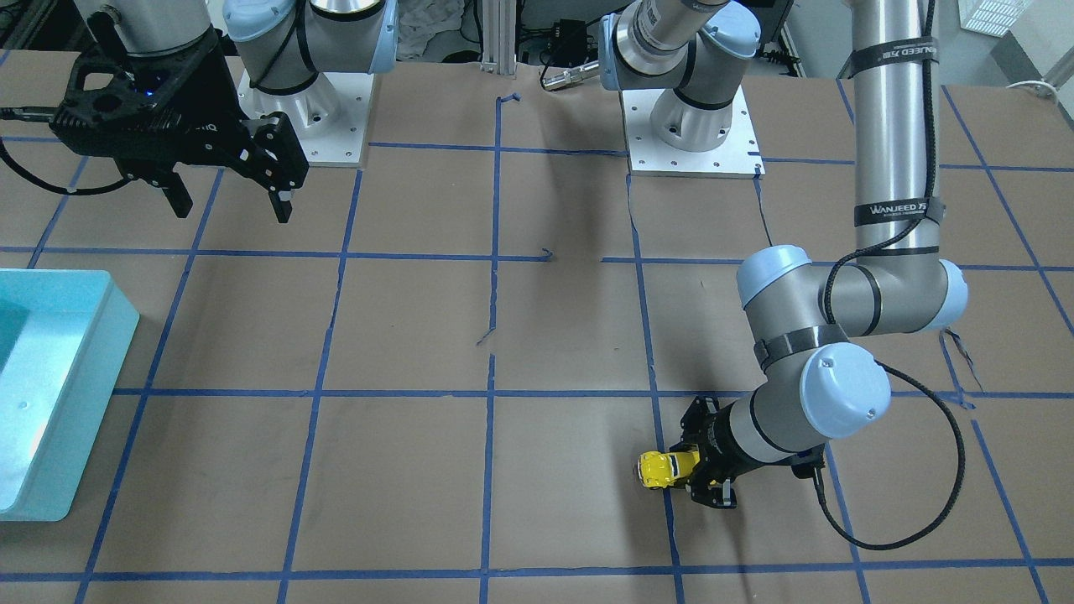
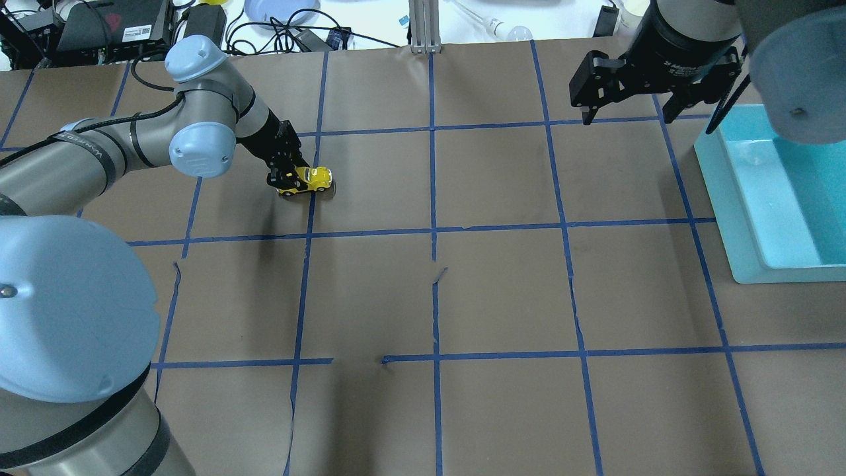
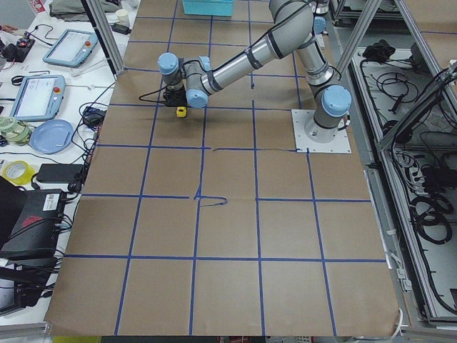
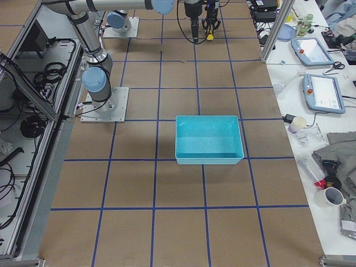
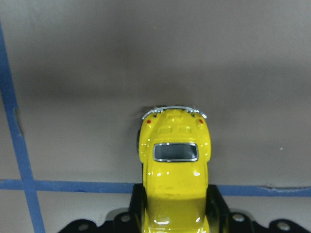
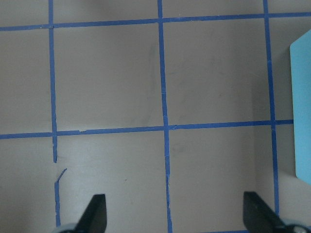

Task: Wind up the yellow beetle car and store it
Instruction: 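Drag the held car backward along the table with the left gripper, then push the car forward with the left gripper, release, and lift away, then lower the right gripper onto the yellow car and grasp it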

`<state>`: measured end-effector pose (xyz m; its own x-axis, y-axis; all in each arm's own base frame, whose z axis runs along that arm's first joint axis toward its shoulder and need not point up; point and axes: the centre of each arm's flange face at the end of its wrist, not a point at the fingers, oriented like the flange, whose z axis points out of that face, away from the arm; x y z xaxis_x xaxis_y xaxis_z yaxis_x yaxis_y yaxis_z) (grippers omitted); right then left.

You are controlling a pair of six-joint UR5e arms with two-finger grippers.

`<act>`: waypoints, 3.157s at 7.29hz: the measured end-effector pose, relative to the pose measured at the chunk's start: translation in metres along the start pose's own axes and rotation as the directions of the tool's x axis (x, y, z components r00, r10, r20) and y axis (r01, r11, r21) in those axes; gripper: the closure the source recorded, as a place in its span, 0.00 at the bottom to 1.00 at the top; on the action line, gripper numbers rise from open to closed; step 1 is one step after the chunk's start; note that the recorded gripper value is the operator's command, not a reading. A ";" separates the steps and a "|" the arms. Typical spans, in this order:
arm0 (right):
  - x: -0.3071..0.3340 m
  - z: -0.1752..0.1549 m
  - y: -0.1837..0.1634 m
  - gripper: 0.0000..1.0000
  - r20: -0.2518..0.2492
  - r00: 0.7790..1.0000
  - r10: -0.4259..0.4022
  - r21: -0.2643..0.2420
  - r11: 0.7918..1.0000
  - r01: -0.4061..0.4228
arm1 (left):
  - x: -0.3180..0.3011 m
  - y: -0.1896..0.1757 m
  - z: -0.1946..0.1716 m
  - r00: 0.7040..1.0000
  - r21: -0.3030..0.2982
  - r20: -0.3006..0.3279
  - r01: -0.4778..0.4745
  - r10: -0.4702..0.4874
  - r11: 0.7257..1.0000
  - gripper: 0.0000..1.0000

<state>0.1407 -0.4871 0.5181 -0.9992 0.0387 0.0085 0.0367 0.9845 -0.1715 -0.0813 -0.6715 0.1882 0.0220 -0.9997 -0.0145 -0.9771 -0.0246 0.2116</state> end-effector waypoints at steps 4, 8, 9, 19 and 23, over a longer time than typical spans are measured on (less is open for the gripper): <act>0.000 0.000 0.000 0.00 0.001 1.000 0.000 -0.001 1.000 0.000 | 0.002 -0.034 -0.003 1.000 -0.002 -0.002 0.005 -0.005 1.000 1.00; 0.000 0.000 0.000 0.00 0.001 1.000 0.000 -0.001 1.000 0.000 | 0.001 -0.050 -0.005 1.000 0.001 0.002 -0.010 0.010 1.000 0.48; 0.000 0.001 0.000 0.00 0.001 1.000 0.000 -0.001 1.000 0.000 | 0.001 -0.052 -0.006 1.000 -0.001 0.003 -0.009 0.009 1.000 0.27; 0.000 0.000 0.000 0.00 0.002 1.000 0.000 -0.001 1.000 0.000 | -0.020 -0.013 -0.133 0.713 0.172 -0.009 -0.690 0.701 0.703 0.00; 0.001 0.002 -0.001 0.00 -0.004 1.000 -0.007 -0.003 1.000 0.007 | -0.057 0.004 -0.205 0.279 0.179 0.080 -0.948 0.957 0.262 0.00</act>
<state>0.1395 -0.4887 0.5163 -0.9994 0.0329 0.0139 0.0301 0.9853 -0.1683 -0.0430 -0.6163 0.3899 -0.9458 -0.3019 0.1198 -0.3145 0.9434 -0.1056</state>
